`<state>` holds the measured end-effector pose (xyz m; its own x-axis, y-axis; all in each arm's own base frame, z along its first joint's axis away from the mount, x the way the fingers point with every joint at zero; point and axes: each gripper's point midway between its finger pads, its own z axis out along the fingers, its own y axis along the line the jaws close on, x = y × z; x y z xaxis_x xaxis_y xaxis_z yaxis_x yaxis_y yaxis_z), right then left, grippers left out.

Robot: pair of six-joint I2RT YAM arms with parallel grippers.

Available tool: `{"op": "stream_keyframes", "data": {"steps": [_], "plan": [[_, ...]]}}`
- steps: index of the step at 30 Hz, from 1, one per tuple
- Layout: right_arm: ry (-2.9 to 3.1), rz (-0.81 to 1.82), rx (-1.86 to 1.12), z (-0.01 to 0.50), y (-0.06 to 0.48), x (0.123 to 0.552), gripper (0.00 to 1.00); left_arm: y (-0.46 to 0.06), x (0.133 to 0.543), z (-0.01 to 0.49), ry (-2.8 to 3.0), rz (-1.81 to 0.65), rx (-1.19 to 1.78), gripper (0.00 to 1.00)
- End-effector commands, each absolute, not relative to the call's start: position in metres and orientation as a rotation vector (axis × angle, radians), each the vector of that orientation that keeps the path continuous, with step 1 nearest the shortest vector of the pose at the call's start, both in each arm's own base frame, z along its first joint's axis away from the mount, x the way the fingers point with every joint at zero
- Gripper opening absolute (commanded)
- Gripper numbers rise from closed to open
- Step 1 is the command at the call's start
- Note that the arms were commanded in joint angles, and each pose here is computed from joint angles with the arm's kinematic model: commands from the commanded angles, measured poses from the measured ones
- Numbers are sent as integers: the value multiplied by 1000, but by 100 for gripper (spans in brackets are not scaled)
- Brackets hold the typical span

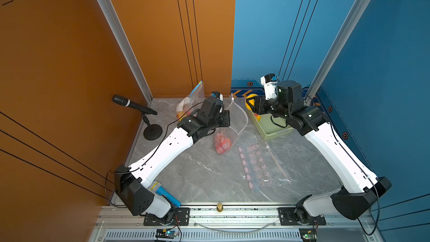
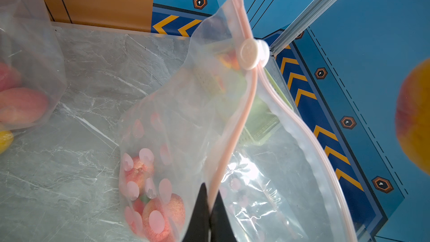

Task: Place the peach in a zip-top bag and seal the zipper
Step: Place the peach in the zipper food storage bag.

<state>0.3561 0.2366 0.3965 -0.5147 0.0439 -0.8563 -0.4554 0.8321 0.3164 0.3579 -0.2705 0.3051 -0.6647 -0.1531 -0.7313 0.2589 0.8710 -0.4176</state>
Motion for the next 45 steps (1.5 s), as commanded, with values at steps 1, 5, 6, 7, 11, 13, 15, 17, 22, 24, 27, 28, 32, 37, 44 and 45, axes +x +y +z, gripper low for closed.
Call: {"op": "stream_keyframes", "data": {"steps": [1, 5, 6, 7, 11, 13, 15, 17, 22, 24, 27, 28, 32, 37, 44, 45], "plan": [[2038, 628, -385, 387, 254, 344, 31, -272, 352, 311, 2196, -666, 87, 0], [2075, 620, -434, 371, 273, 343, 31, -271, 350, 313, 2190, -666, 87, 0], [2091, 616, -448, 365, 278, 344, 31, -270, 350, 314, 2189, -665, 85, 0], [2104, 607, -454, 361, 281, 346, 31, -270, 349, 314, 2189, -666, 83, 0], [2142, 550, -466, 345, 289, 355, 33, -269, 348, 315, 2184, -665, 82, 0], [2155, 522, -460, 340, 289, 360, 35, -268, 347, 316, 2182, -665, 81, 0], [2162, 507, -463, 336, 291, 364, 39, -267, 346, 317, 2181, -668, 81, 0], [2164, 492, -460, 335, 292, 368, 43, -267, 346, 318, 2178, -668, 81, 0], [2171, 472, -461, 331, 293, 373, 62, -264, 346, 318, 2175, -665, 76, 0], [2172, 475, -464, 331, 294, 373, 67, -263, 346, 318, 2175, -663, 74, 0], [2168, 481, -470, 333, 295, 371, 72, -261, 346, 318, 2176, -663, 70, 0], [2166, 483, -469, 334, 294, 371, 74, -261, 347, 318, 2175, -663, 69, 0], [2121, 515, -466, 356, 295, 366, 76, -260, 347, 319, 2172, -664, 65, 0], [2101, 520, -454, 370, 288, 355, 73, -258, 349, 318, 2171, -664, 53, 0], [2113, 450, -346, 369, 262, 323, 66, -256, 350, 320, 2157, -667, 34, 0], [2119, 452, -313, 367, 257, 321, 64, -256, 350, 320, 2157, -667, 32, 0]]}}
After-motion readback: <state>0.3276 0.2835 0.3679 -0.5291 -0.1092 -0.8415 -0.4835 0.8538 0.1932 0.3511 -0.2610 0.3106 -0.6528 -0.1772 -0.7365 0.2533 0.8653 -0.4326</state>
